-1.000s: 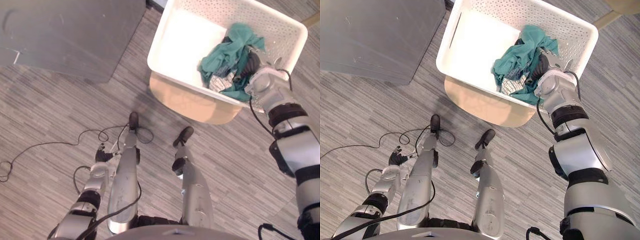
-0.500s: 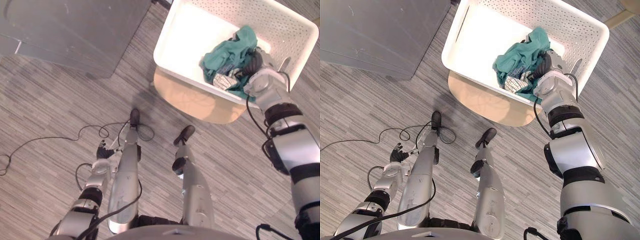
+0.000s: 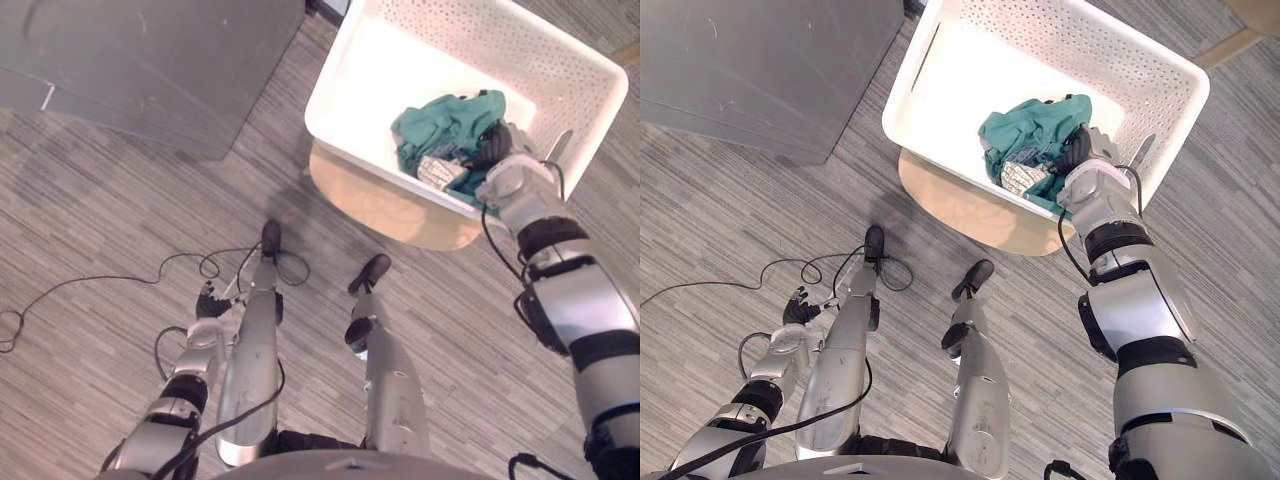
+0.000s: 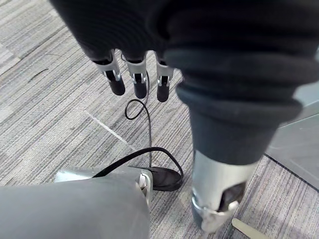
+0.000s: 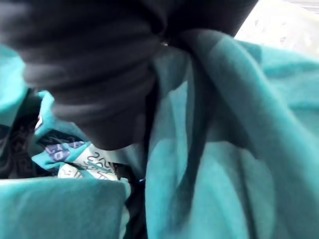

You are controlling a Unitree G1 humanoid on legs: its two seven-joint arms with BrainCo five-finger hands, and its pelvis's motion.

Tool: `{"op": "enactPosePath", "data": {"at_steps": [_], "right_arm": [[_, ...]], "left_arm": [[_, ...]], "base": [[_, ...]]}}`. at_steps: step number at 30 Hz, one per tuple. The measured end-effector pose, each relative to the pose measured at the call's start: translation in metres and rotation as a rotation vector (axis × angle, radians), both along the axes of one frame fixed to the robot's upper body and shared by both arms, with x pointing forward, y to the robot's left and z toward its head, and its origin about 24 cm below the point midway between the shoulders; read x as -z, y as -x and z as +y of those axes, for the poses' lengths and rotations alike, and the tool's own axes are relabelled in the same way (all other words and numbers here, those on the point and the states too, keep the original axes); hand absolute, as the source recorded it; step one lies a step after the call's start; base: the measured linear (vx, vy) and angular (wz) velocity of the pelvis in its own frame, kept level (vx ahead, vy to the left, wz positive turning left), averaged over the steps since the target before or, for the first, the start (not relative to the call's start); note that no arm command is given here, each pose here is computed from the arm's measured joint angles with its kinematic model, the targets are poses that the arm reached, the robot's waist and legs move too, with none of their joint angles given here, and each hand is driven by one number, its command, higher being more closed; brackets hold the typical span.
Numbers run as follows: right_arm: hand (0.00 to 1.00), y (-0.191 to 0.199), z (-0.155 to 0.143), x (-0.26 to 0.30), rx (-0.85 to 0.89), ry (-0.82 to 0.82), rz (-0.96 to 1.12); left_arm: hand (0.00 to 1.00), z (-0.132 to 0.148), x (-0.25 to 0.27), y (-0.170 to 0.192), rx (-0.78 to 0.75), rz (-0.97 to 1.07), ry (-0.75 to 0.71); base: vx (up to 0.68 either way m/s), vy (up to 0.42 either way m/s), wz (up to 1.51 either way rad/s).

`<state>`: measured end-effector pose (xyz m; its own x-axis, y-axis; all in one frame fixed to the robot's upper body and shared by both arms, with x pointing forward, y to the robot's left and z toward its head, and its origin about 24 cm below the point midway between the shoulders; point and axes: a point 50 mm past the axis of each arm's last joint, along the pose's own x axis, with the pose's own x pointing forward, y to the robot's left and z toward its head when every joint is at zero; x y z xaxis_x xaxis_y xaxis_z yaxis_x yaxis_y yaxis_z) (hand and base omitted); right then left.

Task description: Pick up the laundry basket with both hands and put the clothes into the washing machine.

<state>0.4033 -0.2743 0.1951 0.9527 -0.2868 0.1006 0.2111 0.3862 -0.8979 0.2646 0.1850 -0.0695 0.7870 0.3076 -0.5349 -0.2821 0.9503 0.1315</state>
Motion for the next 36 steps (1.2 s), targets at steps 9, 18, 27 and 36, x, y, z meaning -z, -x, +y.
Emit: {"op": "enactPosePath", "data": {"at_steps": [9, 18, 27, 36], "right_arm": [[1.00, 0.005, -0.004, 0.015, 0.092, -0.717, -0.242], [1.00, 0.009, 0.024, 0.019, 0.002, -1.233, -0.460], [1.00, 0.025, 0.058, 0.042, -0.115, -1.457, -0.481], [1.00, 0.060, 0.089, 0.073, -0.195, -1.626, -0.473]], "left_arm": [[0.00, -0.012, 0.004, 0.002, -0.005, 0.015, 0.050], [0.00, -0.013, 0.015, 0.014, -0.024, 0.082, 0.067], [0.00, -0.008, 0.026, 0.032, 0.003, 0.132, 0.046], [0.00, -0.002, 0.042, 0.064, 0.034, 0.221, 0.003]], "base": [[0.00, 0.004, -0.02], [-0.01, -0.002, -0.06], [0.00, -0.013, 0.00], [0.02, -0.016, 0.03]]}}
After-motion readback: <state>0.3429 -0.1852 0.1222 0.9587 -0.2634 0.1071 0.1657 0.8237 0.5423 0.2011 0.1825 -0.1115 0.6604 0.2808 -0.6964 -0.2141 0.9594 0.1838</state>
